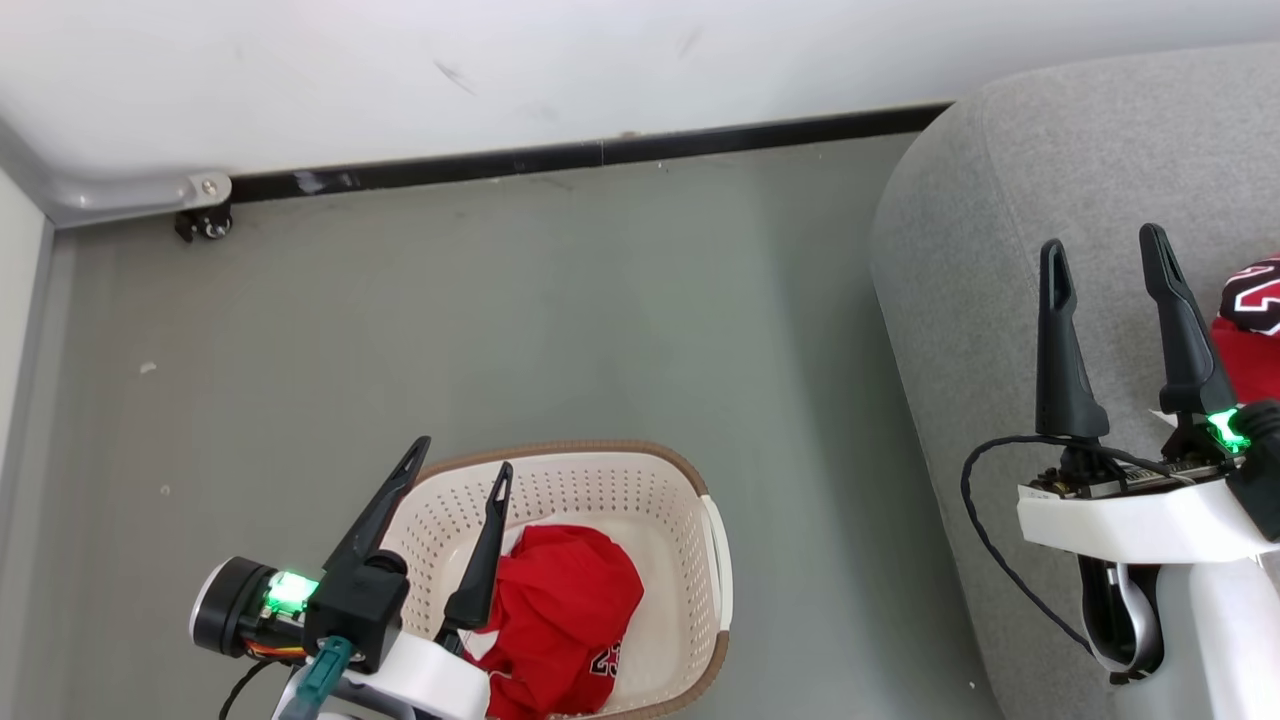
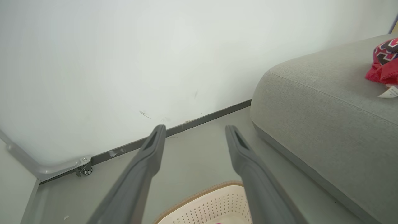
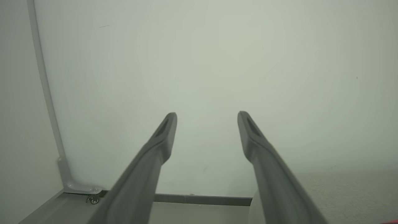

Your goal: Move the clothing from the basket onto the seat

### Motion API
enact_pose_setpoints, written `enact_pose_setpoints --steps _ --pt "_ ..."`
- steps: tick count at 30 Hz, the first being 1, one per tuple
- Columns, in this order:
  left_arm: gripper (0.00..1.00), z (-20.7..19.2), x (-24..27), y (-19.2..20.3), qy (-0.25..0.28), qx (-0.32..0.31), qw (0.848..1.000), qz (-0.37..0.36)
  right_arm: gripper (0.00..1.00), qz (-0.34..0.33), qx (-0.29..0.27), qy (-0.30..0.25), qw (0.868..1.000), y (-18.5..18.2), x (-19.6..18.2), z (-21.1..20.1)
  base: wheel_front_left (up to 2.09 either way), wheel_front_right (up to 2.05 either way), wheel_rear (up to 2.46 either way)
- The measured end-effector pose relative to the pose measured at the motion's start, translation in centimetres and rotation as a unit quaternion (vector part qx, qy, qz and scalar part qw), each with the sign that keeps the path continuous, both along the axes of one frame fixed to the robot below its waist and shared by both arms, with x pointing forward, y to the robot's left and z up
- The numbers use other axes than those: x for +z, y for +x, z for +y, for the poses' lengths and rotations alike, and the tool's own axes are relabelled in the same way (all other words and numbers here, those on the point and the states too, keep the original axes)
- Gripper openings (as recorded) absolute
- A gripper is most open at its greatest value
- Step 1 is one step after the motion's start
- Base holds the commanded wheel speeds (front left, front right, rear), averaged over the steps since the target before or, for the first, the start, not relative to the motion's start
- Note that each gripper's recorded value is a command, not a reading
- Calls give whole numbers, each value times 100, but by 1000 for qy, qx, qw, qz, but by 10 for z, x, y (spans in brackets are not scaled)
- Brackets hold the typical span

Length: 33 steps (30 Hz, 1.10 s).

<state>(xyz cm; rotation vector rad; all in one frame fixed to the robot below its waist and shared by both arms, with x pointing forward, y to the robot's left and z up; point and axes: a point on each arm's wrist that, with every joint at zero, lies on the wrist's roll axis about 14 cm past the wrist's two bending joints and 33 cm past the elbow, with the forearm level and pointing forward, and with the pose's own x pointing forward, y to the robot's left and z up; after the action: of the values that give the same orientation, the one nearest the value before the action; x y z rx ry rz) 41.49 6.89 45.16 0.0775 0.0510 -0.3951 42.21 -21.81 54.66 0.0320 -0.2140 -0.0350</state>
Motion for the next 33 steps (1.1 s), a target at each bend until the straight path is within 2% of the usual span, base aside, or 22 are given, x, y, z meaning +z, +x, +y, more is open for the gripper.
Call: enact_pose_setpoints --steps 14,33 --pt "100 17 43 5 -37 41 997 -46 100 -13 -1 -3 1000 -18 12 0 0 0 0" --pt "100 75 78 7 -56 145 984 -87 100 -15 -28 -7 999 -53 15 -15 0 0 0"
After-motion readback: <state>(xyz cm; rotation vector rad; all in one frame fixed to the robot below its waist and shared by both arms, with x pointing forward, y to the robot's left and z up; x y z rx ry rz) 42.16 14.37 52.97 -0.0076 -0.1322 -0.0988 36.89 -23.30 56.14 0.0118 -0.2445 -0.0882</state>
